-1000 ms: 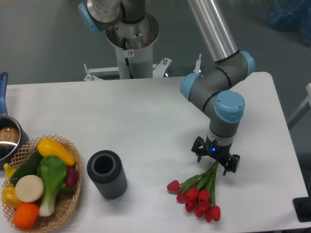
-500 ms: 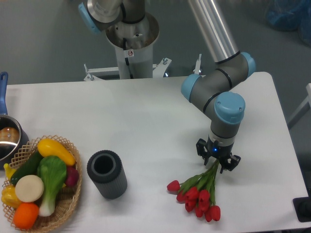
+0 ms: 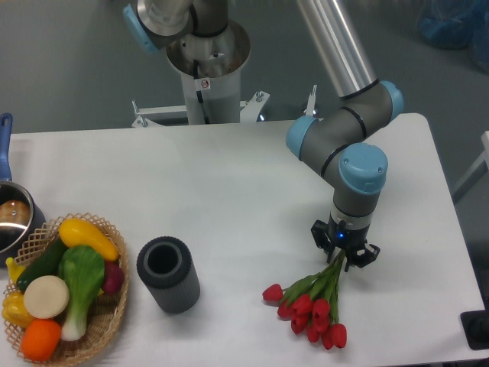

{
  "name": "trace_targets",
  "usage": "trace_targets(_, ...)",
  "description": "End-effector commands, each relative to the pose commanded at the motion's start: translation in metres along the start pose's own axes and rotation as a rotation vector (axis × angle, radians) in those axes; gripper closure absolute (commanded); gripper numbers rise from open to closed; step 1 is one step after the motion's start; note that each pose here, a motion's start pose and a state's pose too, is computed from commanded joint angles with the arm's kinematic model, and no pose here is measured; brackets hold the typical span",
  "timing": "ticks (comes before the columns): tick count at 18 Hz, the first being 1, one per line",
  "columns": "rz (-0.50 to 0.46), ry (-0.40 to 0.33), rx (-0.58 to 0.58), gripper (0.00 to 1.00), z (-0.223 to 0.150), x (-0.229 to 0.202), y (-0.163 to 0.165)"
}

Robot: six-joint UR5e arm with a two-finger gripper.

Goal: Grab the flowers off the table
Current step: 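Close the gripper around the tulip stems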

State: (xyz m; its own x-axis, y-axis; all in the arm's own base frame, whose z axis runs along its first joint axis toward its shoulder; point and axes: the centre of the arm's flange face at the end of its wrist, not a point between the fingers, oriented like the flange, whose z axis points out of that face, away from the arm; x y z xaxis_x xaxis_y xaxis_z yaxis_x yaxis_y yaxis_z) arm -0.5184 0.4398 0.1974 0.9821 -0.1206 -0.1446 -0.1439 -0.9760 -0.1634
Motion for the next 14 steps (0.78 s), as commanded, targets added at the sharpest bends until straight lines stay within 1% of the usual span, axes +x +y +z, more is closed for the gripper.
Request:
trace_targets(3,-0.001,-0.002,0.0,0.73,-0.001,-0.001,0.001)
trace_targets(6,-0.001,-0.007,0.004,0.78,-0.003,-0.003,0.0)
trace_targets(12,-0.007,-0.037,0.023,0.78,-0.018,-0.014,-0.005)
trace_targets(14,-0.008,-0.049,0.055,0.78,-0.029,-0.017,-0.013)
